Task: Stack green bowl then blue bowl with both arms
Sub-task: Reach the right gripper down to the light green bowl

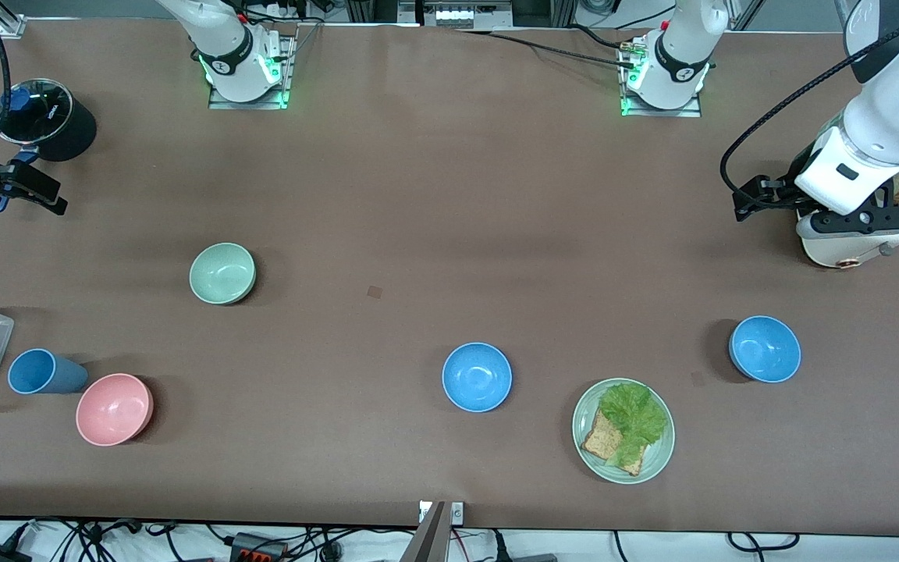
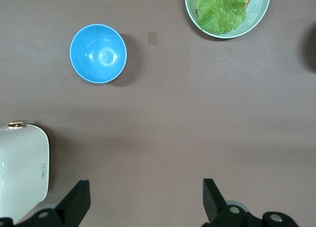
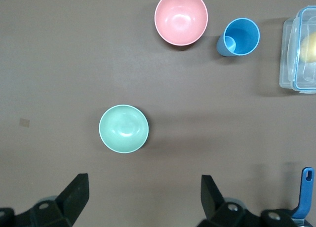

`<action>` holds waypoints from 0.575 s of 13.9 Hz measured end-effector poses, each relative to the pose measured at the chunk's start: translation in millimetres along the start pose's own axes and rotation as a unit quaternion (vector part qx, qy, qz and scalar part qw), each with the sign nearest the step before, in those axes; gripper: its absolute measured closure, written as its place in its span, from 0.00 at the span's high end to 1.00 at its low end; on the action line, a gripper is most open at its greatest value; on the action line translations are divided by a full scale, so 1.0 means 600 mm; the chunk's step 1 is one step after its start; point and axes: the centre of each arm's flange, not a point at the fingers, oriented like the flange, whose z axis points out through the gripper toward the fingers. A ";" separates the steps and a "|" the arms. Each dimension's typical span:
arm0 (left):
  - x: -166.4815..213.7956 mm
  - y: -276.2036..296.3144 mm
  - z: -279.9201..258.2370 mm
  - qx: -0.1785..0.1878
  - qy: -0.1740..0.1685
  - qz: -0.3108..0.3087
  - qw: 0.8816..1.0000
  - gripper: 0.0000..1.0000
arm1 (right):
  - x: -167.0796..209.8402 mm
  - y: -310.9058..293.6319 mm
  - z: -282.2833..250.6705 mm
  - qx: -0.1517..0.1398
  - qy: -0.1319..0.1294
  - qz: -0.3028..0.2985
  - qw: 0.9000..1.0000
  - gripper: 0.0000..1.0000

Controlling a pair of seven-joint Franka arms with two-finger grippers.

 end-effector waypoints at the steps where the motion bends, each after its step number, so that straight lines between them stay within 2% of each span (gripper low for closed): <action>1: 0.000 0.000 0.000 0.000 0.000 0.000 1.000 1.00 | 0.000 0.000 0.002 0.000 -0.001 0.000 1.000 1.00; 8: 0.000 0.000 0.000 0.000 0.000 0.000 1.000 1.00 | 0.000 -0.001 0.003 0.000 -0.002 -0.002 1.000 1.00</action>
